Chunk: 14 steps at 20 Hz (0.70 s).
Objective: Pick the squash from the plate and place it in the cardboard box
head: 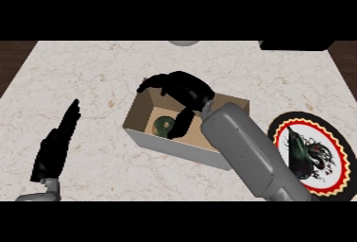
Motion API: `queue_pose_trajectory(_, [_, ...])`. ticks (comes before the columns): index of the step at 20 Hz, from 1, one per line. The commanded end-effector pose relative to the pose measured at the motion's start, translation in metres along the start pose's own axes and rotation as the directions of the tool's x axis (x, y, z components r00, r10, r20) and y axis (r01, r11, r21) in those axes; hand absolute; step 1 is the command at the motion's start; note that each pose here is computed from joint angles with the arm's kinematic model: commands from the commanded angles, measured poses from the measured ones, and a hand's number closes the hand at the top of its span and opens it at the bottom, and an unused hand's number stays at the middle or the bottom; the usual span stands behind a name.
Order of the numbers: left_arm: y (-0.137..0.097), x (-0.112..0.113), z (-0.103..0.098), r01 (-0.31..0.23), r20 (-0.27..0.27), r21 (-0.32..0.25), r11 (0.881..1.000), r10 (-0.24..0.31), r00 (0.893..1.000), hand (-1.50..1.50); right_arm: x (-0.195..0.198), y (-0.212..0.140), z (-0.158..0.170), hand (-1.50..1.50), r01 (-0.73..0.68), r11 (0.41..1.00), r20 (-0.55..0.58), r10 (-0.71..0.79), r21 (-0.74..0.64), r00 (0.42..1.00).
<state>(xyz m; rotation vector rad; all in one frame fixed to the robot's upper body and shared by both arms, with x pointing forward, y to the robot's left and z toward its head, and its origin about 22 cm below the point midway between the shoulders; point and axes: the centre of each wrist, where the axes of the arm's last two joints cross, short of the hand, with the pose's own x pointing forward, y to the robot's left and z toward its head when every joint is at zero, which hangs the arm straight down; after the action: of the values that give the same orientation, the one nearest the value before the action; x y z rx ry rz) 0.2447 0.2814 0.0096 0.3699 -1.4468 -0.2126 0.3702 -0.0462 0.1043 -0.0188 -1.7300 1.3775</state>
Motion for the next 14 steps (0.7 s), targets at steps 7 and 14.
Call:
queue_pose_trajectory(7, [0.006,-0.010,-0.005,0.006,0.009,0.003,1.000,-0.006,1.000,0.00,-0.026,-0.010,0.008,-1.50,0.401,0.867,0.067,-0.400,-0.297,0.914])
queue_pose_trajectory(14, [0.003,0.010,-0.003,-0.005,0.021,0.027,1.000,0.004,1.000,0.00,-0.068,-0.067,0.031,-1.50,0.583,0.685,0.155,-0.581,-0.437,0.799])
